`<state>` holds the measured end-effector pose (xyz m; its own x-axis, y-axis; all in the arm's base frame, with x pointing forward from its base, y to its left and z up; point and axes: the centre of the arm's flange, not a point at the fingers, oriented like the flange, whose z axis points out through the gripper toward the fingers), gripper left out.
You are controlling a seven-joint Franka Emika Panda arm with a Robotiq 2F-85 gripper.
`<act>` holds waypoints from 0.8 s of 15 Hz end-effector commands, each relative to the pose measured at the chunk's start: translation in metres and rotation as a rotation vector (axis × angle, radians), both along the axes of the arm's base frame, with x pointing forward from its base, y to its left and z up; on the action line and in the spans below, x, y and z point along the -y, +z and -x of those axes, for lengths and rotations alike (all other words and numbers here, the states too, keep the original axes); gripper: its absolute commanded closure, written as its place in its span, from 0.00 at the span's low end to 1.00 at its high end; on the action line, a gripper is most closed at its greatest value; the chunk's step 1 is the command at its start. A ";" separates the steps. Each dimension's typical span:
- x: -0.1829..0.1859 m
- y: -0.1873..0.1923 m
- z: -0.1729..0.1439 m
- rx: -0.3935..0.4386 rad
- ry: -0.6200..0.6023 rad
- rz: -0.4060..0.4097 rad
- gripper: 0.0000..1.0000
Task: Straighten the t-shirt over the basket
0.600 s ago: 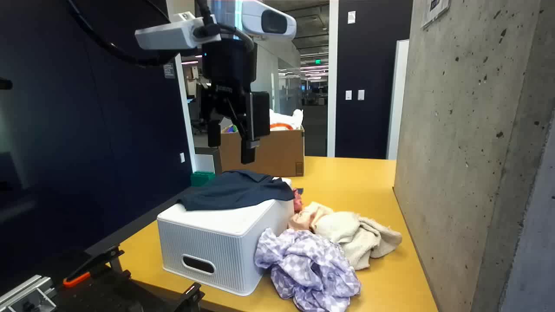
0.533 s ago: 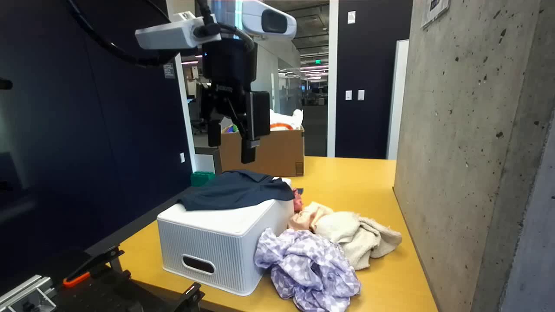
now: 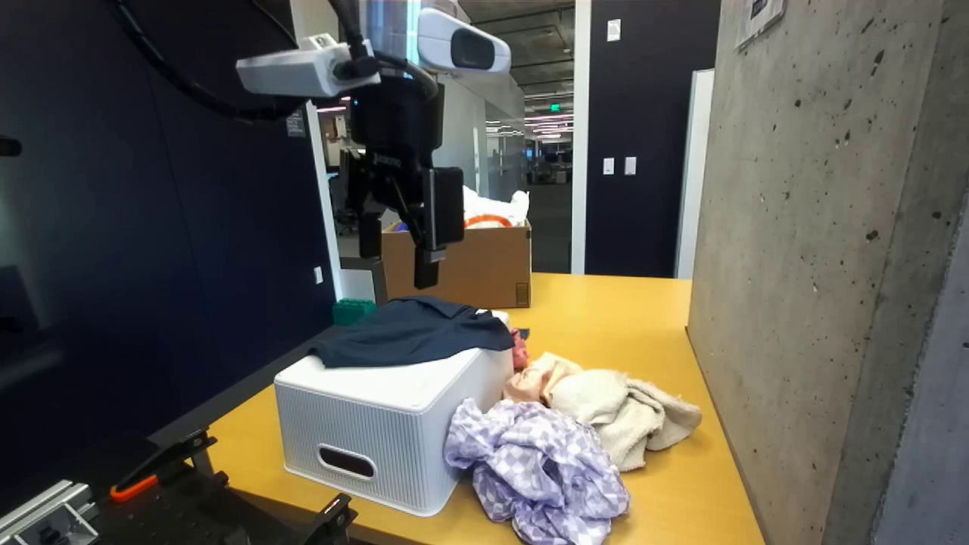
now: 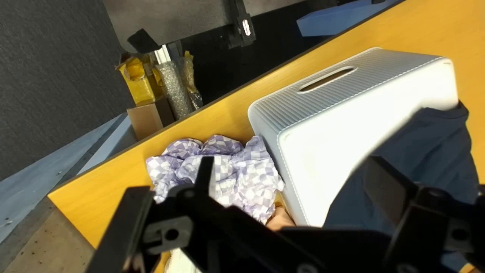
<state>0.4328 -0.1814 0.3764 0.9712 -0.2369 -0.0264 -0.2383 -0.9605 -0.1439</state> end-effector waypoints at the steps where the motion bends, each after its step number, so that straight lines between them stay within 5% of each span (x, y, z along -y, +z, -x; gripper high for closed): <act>1: -0.022 -0.017 -0.018 0.022 -0.041 -0.036 0.00; 6: -0.048 -0.063 -0.055 -0.004 -0.099 -0.086 0.00; 12: -0.105 -0.119 -0.103 -0.046 -0.090 -0.052 0.00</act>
